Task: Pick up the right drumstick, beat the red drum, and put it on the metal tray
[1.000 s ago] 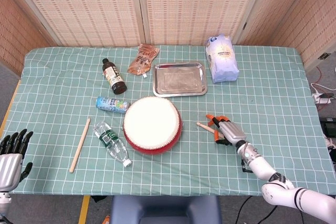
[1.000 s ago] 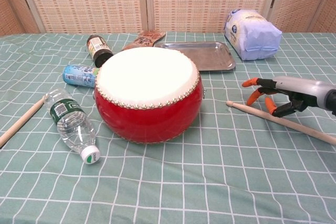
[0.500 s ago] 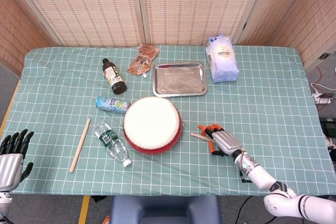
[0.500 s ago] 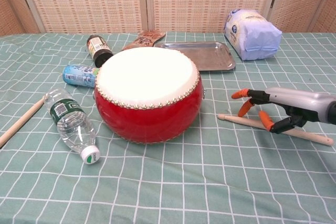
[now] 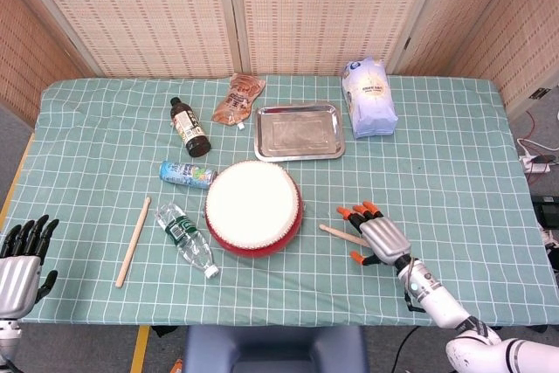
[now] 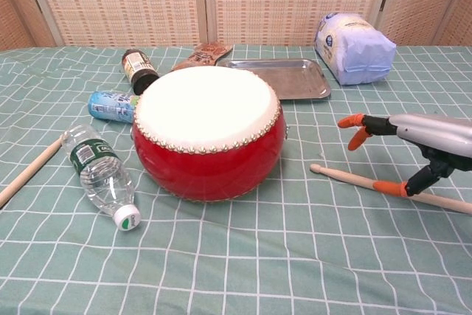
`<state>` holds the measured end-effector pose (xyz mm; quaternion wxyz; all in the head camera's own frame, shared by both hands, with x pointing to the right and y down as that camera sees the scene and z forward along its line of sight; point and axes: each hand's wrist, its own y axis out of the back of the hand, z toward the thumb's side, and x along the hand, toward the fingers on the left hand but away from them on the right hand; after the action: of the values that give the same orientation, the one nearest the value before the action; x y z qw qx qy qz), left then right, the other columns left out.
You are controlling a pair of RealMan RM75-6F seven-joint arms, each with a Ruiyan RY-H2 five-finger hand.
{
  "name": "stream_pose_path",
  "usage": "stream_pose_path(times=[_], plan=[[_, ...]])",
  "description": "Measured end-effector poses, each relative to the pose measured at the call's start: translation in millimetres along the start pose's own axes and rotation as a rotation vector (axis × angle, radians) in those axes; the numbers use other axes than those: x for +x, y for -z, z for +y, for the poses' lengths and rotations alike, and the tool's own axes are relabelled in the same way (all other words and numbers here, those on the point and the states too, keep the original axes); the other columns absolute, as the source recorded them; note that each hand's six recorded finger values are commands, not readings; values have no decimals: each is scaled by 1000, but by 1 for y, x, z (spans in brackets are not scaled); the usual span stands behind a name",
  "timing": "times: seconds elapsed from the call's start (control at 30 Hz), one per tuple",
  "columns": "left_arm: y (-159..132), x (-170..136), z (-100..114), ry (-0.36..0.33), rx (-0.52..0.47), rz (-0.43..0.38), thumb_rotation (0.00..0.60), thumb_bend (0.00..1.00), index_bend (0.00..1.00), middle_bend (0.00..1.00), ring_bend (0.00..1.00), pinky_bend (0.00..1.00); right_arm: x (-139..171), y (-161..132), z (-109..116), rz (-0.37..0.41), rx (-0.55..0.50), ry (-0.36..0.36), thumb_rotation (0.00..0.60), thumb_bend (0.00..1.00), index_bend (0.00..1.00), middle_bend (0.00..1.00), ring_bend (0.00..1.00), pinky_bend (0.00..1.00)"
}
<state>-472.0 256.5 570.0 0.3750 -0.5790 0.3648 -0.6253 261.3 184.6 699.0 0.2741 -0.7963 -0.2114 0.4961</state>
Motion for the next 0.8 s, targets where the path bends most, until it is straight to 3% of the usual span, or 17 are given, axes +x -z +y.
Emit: stream_pose_path(times=[0.17, 0.33, 0.8], plan=[[2, -2, 0, 0, -3, 4, 600, 278, 0, 0, 0, 32, -11, 5, -6, -84, 34, 26, 570, 169, 219, 152, 0, 0], [5, -4, -2, 5, -4, 10, 600, 278, 0, 0, 0, 32, -26, 6, -15, -136, -4, 2, 571, 334, 253, 152, 0, 0], [7, -3, -5, 11, -8, 11, 600, 278, 0, 0, 0, 31, -36, 0, -21, -141, 40, -41, 571, 391, 360, 152, 0, 0]])
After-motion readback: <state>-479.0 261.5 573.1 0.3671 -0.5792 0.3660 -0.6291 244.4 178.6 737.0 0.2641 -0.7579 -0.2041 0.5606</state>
